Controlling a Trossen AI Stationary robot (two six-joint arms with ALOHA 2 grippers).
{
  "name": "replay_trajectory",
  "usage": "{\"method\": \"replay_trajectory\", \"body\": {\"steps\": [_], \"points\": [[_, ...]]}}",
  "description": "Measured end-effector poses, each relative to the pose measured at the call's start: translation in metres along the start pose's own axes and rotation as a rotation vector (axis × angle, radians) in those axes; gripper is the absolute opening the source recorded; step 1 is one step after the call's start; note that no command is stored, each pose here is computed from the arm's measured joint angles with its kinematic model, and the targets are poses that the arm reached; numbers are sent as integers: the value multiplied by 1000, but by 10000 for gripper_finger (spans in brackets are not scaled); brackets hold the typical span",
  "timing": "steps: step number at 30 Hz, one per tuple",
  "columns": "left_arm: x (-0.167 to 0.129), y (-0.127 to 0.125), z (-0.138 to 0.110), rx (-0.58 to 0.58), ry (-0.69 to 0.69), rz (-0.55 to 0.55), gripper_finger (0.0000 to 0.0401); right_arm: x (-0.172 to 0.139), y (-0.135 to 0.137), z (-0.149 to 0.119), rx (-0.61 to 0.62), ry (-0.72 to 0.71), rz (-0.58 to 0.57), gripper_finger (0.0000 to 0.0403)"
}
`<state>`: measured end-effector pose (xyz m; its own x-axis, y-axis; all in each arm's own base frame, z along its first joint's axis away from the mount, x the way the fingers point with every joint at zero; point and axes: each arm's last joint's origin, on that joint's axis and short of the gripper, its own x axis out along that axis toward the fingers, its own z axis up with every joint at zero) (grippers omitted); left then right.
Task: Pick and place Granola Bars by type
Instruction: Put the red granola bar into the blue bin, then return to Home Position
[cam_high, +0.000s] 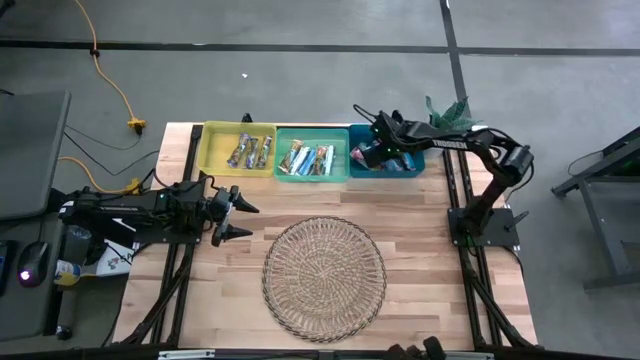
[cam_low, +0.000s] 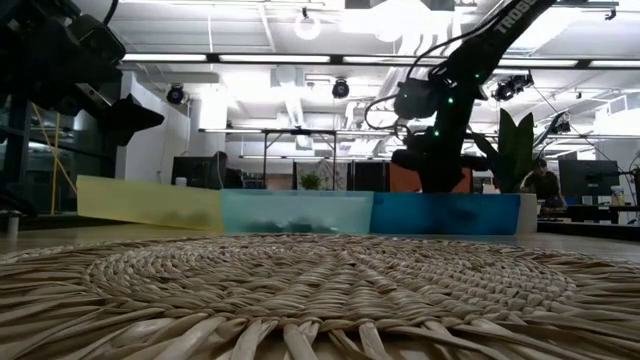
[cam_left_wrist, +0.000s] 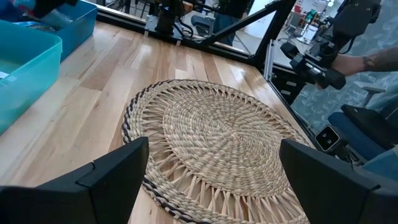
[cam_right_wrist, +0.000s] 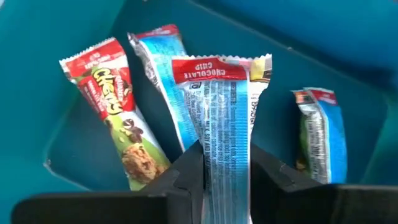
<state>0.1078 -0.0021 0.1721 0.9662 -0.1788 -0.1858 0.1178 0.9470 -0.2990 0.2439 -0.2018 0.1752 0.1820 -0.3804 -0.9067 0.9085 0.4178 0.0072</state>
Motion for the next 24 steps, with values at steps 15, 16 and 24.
{"method": "replay_trajectory", "body": {"steps": [15,16,24], "points": [[0,0,0,0,-1,4,358,-25,3,20,-110,-71,-14,196],[0,0,0,0,-1,4,358,-32,3,23,-113,-80,-17,200],[0,0,0,0,-1,4,358,-101,6,43,-155,-240,173,189]]}}
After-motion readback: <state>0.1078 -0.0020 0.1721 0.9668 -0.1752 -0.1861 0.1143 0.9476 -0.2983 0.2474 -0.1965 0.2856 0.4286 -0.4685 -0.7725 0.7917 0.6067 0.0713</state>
